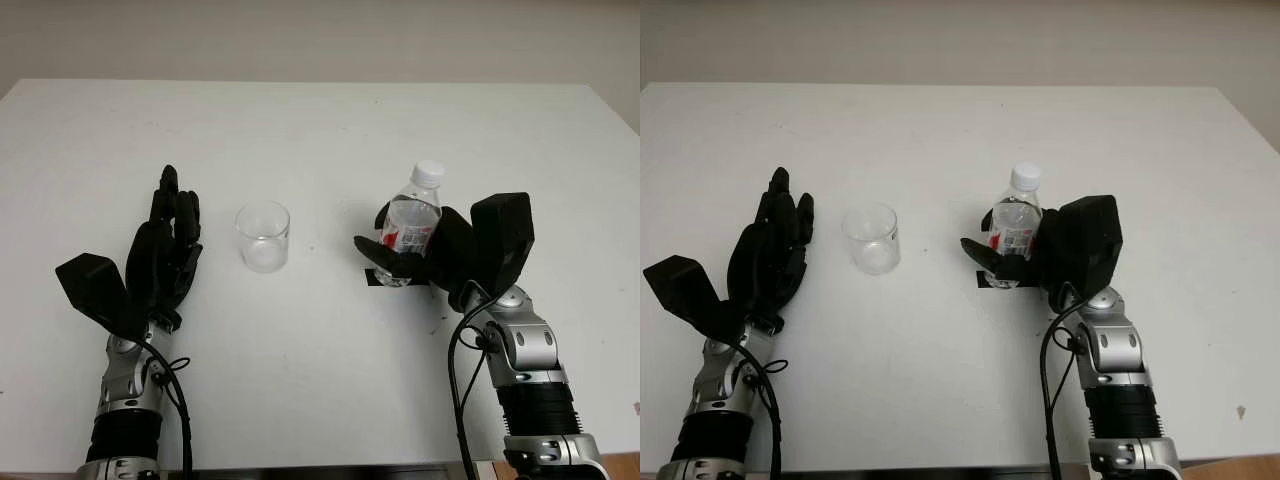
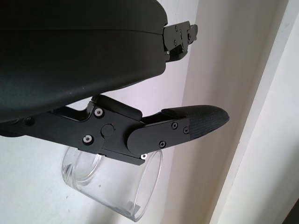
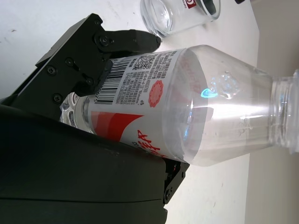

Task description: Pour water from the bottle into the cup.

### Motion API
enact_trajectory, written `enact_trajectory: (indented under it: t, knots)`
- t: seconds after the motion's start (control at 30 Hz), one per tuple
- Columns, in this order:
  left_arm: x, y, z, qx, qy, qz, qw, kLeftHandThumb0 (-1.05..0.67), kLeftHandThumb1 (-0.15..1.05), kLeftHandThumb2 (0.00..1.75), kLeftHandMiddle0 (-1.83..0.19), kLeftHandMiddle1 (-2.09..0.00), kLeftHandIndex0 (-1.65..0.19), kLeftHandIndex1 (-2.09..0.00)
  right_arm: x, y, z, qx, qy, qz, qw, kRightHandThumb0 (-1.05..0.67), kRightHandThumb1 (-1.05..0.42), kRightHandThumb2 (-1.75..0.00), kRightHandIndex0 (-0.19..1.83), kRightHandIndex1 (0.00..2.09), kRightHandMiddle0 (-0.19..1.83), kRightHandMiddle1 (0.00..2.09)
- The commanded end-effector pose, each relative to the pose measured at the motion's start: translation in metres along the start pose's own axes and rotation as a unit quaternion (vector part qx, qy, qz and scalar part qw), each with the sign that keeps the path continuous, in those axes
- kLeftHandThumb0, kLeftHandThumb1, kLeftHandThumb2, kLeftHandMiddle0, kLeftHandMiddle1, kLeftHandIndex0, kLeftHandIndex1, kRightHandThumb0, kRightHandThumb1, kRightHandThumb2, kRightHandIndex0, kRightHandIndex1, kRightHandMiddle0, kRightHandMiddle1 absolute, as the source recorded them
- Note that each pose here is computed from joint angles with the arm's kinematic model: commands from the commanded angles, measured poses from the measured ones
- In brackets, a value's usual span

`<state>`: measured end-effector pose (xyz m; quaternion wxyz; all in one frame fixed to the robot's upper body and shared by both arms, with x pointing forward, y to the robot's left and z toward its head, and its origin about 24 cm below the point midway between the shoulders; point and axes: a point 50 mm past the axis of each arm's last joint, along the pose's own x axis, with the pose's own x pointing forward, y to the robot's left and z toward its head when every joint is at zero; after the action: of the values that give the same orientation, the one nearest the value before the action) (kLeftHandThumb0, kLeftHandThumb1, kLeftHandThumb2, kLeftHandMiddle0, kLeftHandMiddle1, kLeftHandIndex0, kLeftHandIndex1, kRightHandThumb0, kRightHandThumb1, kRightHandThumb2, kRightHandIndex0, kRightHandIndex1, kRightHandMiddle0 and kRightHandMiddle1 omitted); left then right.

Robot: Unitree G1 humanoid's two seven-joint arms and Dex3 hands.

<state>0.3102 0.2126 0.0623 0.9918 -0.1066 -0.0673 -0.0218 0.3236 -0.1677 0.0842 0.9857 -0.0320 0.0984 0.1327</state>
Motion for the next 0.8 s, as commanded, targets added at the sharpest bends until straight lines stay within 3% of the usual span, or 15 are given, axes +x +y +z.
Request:
enact_trajectory:
  t: [0.0,0.03,0.1,0.17,0.2,0.27,0.33,0.43,0.53,0.77]
  knots:
    - [-0.0021,0.0029,0.0028,0.006,-0.004,0.000,1.000,-0.70,1.05,0.60,0.13,-0.05,0.16,-0.06,-0.0015,-0.0019,-0.0007,-0.010,-0.002,0.004,1.000,-0.21,-0.98,-0.23,1.11,2.09,0.89,2.09]
    - [-0.0023,0.0029,0.0029,0.007,-0.004,0.001,1.000,-0.70,1.05,0.60,0.13,-0.05,0.16,-0.06,-0.0020,-0.0023,-0.0004,-0.018,-0.002,0.005,1.000,-0.24,-1.01,-0.12,0.74,2.09,0.55,2.09]
    - [-0.0025,0.0031,0.0031,0.007,-0.003,0.001,1.000,-0.70,1.05,0.60,0.13,-0.05,0.16,-0.05,-0.0027,-0.0030,-0.0001,-0.028,-0.004,0.009,1.000,-0.36,-0.94,-0.06,0.15,2.09,0.09,2.09]
    - [-0.0028,0.0034,0.0032,0.007,-0.002,0.002,1.000,-0.71,1.05,0.60,0.13,-0.05,0.16,-0.06,-0.0034,-0.0039,-0.0001,-0.042,-0.003,0.019,0.999,-0.41,-0.91,-0.05,-0.07,2.07,-0.09,2.07]
    - [-0.0030,0.0035,0.0033,0.006,-0.002,0.003,1.000,-0.71,1.05,0.60,0.13,-0.05,0.16,-0.06,-0.0038,-0.0046,0.0002,-0.056,-0.001,0.024,0.998,-0.47,-0.90,-0.05,-0.13,1.90,-0.14,1.93]
    - [-0.0032,0.0039,0.0036,0.006,-0.002,0.003,1.000,-0.71,1.05,0.59,0.12,-0.06,0.16,-0.06,-0.0051,-0.0059,0.0017,-0.079,0.007,0.035,0.996,-0.56,-0.89,-0.05,-0.18,1.28,-0.18,1.35]
    - [-0.0034,0.0041,0.0038,0.006,-0.003,0.001,1.000,-0.70,1.05,0.59,0.13,-0.05,0.16,-0.05,-0.0064,-0.0070,0.0022,-0.084,0.014,0.041,0.996,-0.57,-0.88,-0.05,-0.18,0.84,-0.17,0.91]
    - [-0.0034,0.0046,0.0036,0.003,-0.002,0.001,1.000,-0.70,1.05,0.60,0.13,-0.05,0.16,-0.06,-0.0082,-0.0082,0.0014,-0.088,0.017,0.042,0.995,-0.60,-0.89,-0.05,-0.11,0.41,-0.06,0.41]
    - [-0.0030,0.0047,0.0035,0.003,-0.002,0.001,1.000,-0.70,1.05,0.59,0.13,-0.06,0.15,-0.06,-0.0093,-0.0094,0.0003,-0.084,0.023,0.042,0.995,-0.61,-0.90,-0.05,-0.09,0.18,-0.03,0.19]
    - [-0.0022,0.0047,0.0038,0.005,-0.002,0.001,1.000,-0.71,1.05,0.58,0.13,-0.05,0.16,-0.05,-0.0106,-0.0110,-0.0013,-0.082,0.027,0.047,0.995,-0.66,-0.90,-0.05,-0.18,0.05,-0.14,0.06]
